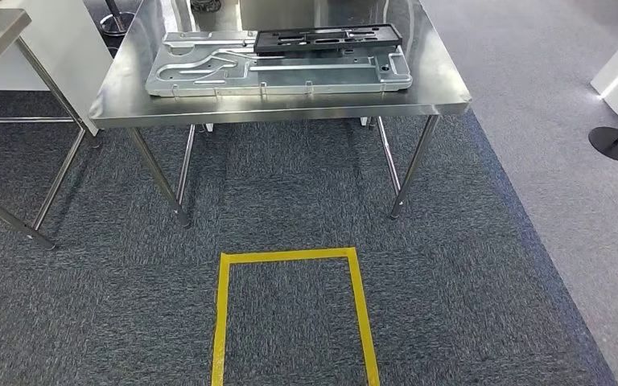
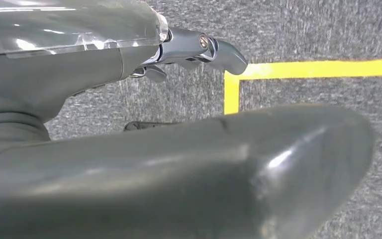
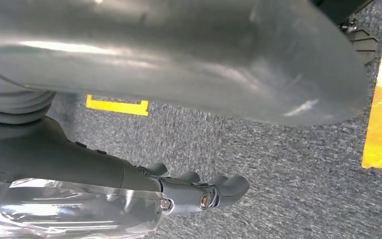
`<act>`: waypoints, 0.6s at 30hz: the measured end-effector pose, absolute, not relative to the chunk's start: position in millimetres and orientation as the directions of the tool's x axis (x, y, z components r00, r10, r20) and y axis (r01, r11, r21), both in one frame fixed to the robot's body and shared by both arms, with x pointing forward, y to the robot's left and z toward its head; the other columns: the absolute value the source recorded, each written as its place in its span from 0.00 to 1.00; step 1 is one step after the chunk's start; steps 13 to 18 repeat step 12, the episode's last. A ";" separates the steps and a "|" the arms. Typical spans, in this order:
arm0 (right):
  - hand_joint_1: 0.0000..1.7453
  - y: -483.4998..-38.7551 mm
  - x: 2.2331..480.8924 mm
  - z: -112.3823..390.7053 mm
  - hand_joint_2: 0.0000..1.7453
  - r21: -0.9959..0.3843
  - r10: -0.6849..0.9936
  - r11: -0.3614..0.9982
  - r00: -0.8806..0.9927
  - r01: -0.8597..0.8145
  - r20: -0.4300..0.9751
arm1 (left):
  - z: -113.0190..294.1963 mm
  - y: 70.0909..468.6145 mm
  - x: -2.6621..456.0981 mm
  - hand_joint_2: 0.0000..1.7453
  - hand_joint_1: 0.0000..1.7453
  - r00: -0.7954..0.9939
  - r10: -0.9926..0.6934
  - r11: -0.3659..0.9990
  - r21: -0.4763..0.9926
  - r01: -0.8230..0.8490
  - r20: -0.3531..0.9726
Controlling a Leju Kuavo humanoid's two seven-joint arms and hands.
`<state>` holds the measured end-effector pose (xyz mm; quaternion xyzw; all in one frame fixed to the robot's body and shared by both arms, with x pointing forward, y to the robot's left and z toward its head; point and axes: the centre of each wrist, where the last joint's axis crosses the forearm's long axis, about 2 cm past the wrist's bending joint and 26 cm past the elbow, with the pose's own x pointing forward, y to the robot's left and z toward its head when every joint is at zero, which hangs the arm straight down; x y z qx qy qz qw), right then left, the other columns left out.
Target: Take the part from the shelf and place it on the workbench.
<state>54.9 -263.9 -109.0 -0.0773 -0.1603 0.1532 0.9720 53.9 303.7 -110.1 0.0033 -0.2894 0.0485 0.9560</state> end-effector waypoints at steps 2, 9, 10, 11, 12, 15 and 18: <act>0.00 -264.2 54.8 -109.0 0.00 -0.194 0.324 0.941 0.899 -0.276 0.294 | -110.2 303.6 53.8 0.00 0.00 0.830 0.091 0.995 -0.017 -0.099 0.550; 0.00 -268.5 51.7 -109.9 0.00 -0.149 0.298 0.953 0.913 -0.265 0.280 | -110.4 300.3 52.6 0.00 0.00 0.845 0.097 0.994 -0.014 -0.106 0.525; 0.00 -269.3 51.2 -110.0 0.00 -0.144 0.288 0.956 0.919 -0.257 0.268 | -110.4 300.0 52.2 0.00 0.00 0.848 0.097 0.994 -0.013 -0.107 0.521; 0.00 -270.3 50.8 -110.1 0.00 -0.141 0.280 0.958 0.925 -0.251 0.258 | -110.5 299.6 52.0 0.00 0.00 0.850 0.098 0.994 -0.012 -0.107 0.518; 0.00 -270.8 50.7 -110.1 0.00 -0.141 0.277 0.958 0.927 -0.248 0.253 | -110.5 299.4 51.9 0.00 0.00 0.851 0.098 0.994 -0.012 -0.108 0.516; 0.00 -270.8 50.7 -110.1 0.00 -0.141 0.277 0.958 0.927 -0.248 0.253 | -110.5 299.4 51.9 0.00 0.00 0.851 0.098 0.994 -0.012 -0.108 0.516; 0.00 -270.8 50.7 -110.1 0.00 -0.141 0.277 0.958 0.927 -0.248 0.253 | -110.5 299.4 51.9 0.00 0.00 0.851 0.098 0.994 -0.012 -0.108 0.516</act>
